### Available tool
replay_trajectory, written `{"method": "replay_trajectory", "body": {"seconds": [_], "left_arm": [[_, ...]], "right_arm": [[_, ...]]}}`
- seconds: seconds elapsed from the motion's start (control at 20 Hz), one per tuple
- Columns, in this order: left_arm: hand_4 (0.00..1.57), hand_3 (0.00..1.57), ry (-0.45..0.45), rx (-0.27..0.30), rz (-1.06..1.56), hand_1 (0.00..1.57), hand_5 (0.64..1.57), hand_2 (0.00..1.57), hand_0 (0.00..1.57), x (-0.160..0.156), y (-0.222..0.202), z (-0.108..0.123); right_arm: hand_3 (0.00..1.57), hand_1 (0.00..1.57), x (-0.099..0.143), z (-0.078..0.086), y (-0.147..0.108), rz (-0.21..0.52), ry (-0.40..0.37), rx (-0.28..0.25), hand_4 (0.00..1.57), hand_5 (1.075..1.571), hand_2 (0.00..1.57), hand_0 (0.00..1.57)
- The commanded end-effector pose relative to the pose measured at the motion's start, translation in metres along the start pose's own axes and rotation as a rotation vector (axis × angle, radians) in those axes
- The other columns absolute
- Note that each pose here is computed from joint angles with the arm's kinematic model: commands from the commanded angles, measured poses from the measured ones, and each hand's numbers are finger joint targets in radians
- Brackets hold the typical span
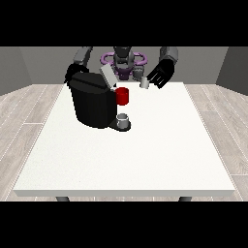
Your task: Insert the coffee pod into the coffee machine and close the lid
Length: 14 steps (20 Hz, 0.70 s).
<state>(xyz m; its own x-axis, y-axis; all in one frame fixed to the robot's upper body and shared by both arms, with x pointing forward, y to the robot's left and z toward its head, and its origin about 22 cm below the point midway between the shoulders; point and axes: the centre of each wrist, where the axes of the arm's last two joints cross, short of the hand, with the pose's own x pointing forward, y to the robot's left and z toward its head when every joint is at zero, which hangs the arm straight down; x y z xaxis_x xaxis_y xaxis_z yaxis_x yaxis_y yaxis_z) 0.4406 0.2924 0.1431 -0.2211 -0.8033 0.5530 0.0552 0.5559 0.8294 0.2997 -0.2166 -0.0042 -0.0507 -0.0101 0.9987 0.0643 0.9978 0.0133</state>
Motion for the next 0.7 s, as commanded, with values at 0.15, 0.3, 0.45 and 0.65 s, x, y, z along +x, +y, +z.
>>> {"method": "replay_trajectory", "body": {"seconds": [0.15, 0.3, 0.45, 0.65], "left_arm": [[0.51, 1.20, 0.022, 0.101, 0.032, 1.21, 1.571, 1.25, 1.21, 0.028, 0.049, -0.016], [0.47, 1.22, -0.014, 0.138, 0.007, 1.26, 1.571, 1.29, 1.26, 0.044, 0.075, -0.020], [0.52, 1.25, -0.030, 0.095, 0.013, 1.26, 1.571, 1.32, 1.26, 0.061, 0.049, -0.030], [0.51, 1.24, 0.004, 0.125, -0.003, 1.26, 1.571, 1.31, 1.26, 0.060, 0.077, -0.028]], "right_arm": [[0.00, 0.00, 0.018, -0.003, 0.015, 0.031, -0.023, 0.053, 0.49, 1.571, 0.00, 0.00], [0.00, 0.00, 0.039, -0.017, 0.025, 0.028, -0.099, 0.053, 0.51, 1.571, 0.00, 0.00], [0.00, 0.00, 0.041, -0.020, 0.021, 0.024, -0.064, 0.034, 0.50, 1.571, 0.00, 0.00], [0.00, 0.00, 0.049, -0.017, 0.034, 0.044, -0.097, 0.042, 0.52, 1.571, 0.00, 0.00]]}}
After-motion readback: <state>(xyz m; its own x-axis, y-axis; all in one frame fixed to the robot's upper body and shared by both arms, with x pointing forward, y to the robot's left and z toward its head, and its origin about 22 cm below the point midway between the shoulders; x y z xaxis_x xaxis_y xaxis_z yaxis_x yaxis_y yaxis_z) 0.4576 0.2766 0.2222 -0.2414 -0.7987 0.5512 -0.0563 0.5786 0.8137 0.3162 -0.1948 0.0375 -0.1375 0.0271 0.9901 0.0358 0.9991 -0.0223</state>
